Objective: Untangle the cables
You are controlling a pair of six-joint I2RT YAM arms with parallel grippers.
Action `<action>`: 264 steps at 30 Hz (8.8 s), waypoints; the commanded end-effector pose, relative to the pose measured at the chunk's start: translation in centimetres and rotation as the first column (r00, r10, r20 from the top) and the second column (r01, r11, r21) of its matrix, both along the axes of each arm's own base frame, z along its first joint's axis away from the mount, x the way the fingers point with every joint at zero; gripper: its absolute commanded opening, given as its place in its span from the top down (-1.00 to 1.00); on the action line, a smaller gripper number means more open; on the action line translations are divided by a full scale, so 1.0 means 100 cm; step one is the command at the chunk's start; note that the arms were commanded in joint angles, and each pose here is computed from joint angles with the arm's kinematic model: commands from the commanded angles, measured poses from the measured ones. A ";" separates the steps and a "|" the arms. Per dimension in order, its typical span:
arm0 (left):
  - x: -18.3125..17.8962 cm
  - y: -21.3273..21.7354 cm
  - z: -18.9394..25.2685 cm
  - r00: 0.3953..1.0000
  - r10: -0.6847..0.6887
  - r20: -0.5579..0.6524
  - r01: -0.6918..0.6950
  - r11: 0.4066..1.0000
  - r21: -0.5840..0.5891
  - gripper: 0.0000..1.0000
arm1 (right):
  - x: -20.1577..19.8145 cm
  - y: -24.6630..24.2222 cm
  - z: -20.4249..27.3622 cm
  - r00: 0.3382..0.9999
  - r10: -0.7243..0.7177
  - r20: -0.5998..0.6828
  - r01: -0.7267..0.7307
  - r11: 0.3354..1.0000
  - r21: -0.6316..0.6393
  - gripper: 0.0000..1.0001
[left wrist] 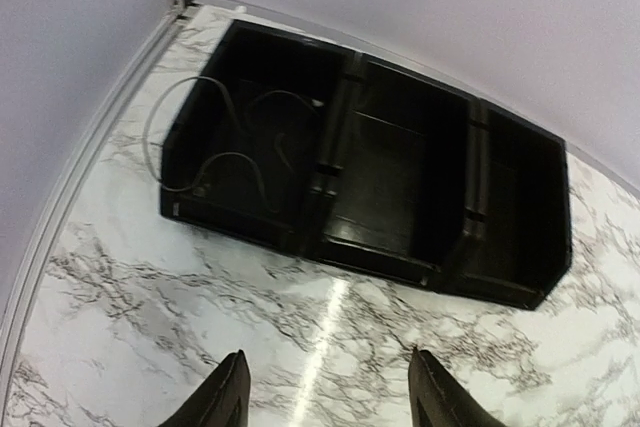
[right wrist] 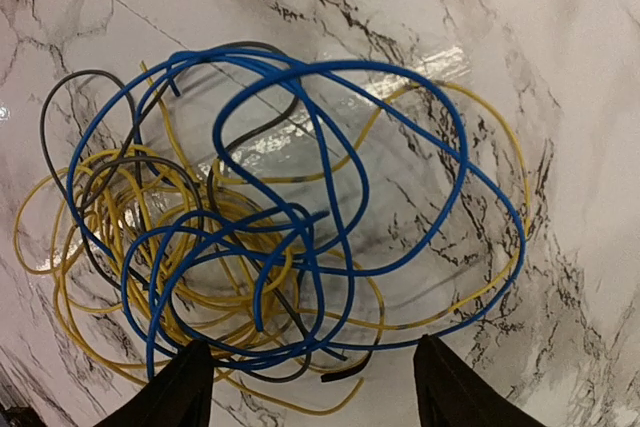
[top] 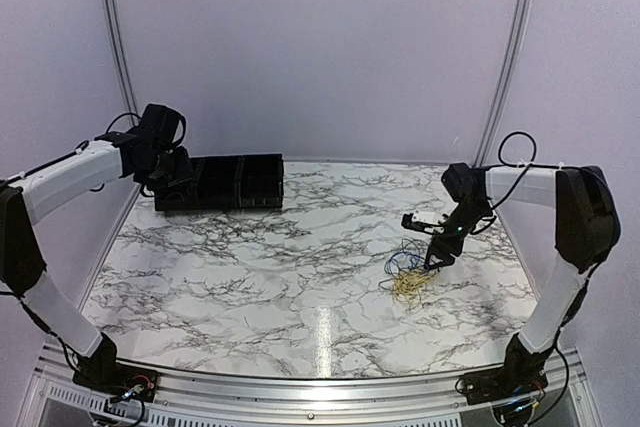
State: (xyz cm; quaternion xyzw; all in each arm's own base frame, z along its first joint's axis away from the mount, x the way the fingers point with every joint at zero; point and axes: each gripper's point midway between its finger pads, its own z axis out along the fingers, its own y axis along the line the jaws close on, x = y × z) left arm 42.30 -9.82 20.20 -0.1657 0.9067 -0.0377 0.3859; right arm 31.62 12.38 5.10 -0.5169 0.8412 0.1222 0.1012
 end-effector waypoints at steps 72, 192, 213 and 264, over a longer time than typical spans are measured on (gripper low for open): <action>0.151 0.099 -0.116 0.990 0.117 -0.078 -0.132 0.967 -0.220 1.00 | -0.021 0.000 0.026 1.000 -0.003 -0.021 0.003 1.000 -0.028 -0.32; -0.196 -0.391 0.065 0.088 -0.941 0.328 0.976 0.147 0.159 1.00 | -0.041 0.187 0.151 0.908 0.183 0.377 -0.366 0.785 0.500 -0.50; -0.135 -0.229 -0.017 0.822 -0.523 0.225 0.545 0.838 -0.040 0.01 | -0.112 0.212 0.053 0.720 0.550 0.424 -0.669 0.712 0.213 0.08; -0.163 -0.299 0.014 0.468 -0.763 0.445 0.827 0.556 0.083 -0.22 | -0.064 0.234 0.194 0.859 0.249 0.448 -0.439 0.808 0.393 1.00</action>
